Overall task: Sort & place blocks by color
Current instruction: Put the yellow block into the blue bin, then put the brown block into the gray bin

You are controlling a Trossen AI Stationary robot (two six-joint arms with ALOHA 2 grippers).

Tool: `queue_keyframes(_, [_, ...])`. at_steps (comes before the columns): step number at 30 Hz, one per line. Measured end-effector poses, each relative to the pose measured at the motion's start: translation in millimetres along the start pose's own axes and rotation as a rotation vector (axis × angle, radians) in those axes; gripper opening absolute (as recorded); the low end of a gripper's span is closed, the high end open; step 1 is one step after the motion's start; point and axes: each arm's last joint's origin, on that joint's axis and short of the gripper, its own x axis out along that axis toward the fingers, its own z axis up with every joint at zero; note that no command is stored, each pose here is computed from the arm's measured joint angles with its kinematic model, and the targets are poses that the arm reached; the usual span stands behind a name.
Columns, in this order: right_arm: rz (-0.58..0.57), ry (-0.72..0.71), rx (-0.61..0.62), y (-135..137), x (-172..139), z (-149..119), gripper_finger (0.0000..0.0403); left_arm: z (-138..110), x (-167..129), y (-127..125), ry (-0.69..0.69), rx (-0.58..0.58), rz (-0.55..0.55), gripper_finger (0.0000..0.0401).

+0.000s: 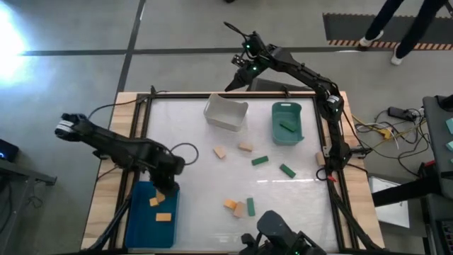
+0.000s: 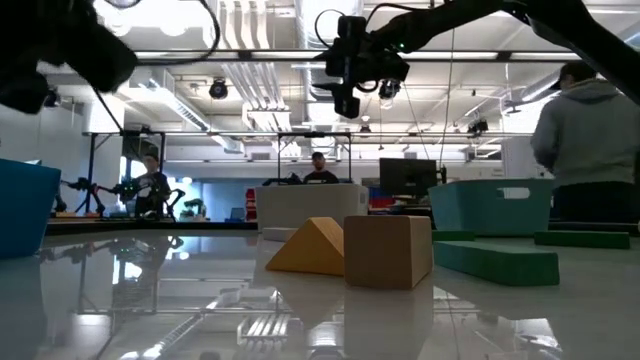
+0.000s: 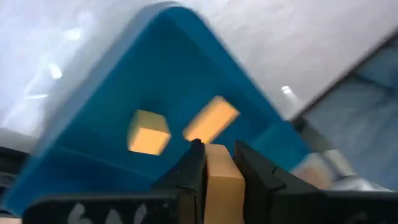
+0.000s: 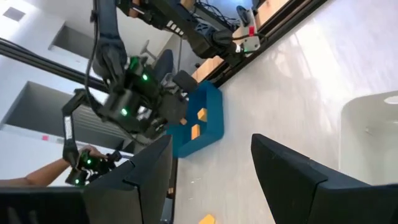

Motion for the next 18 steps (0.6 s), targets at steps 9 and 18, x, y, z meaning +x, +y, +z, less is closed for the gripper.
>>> queue_keyframes(9, [-0.016,-0.002,0.005,-0.6,0.0,-0.2,0.021,19.6,36.4,1.9,0.087,0.137,0.138,0.0126])
queue_keyframes(18, [-0.018,0.042,0.076,-2.0,0.2,-8.9,0.021,15.1,24.0,-3.9,0.073,0.173,0.083,0.0145])
